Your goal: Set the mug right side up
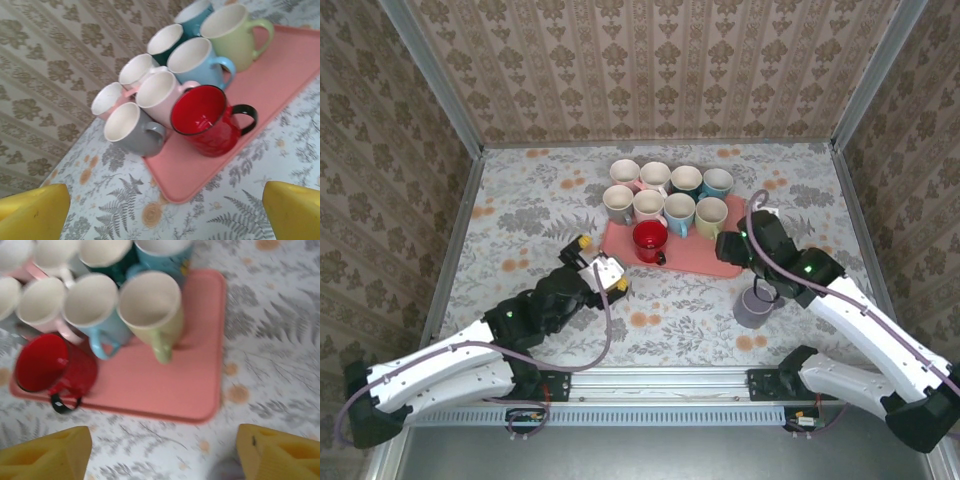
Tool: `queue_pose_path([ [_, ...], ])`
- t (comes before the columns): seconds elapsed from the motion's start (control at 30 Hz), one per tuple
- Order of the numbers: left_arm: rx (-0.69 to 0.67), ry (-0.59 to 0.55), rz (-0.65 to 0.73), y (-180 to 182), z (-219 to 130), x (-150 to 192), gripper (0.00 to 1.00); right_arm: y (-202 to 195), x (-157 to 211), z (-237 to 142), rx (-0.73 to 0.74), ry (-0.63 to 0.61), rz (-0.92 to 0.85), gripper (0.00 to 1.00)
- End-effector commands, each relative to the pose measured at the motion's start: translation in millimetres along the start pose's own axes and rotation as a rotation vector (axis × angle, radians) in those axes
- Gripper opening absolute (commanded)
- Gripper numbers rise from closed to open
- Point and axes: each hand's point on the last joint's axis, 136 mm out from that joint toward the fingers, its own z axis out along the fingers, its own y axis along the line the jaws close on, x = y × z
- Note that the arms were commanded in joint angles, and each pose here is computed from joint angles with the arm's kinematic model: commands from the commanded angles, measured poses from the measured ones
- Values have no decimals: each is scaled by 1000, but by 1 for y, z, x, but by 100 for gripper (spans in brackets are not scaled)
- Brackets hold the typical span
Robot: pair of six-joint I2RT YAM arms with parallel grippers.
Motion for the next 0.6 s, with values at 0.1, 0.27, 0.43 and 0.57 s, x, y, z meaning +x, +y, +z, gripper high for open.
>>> queue_pose_path([
  [0.1, 74, -17, 18, -15, -2, -6, 100, -17, 53, -6, 18, 273, -86, 80],
  [0.27, 103, -17, 28, -21, -3, -6, 100, -42, 71, 15, 160, 348, -242, 82],
  [0.43, 108, -16, 36, -23, -5, -6, 100, -51, 82, 28, 199, 401, -252, 92],
  [0.57, 127, -22, 44, -27, -7, -7, 100, -57, 93, 41, 256, 485, -267, 100],
])
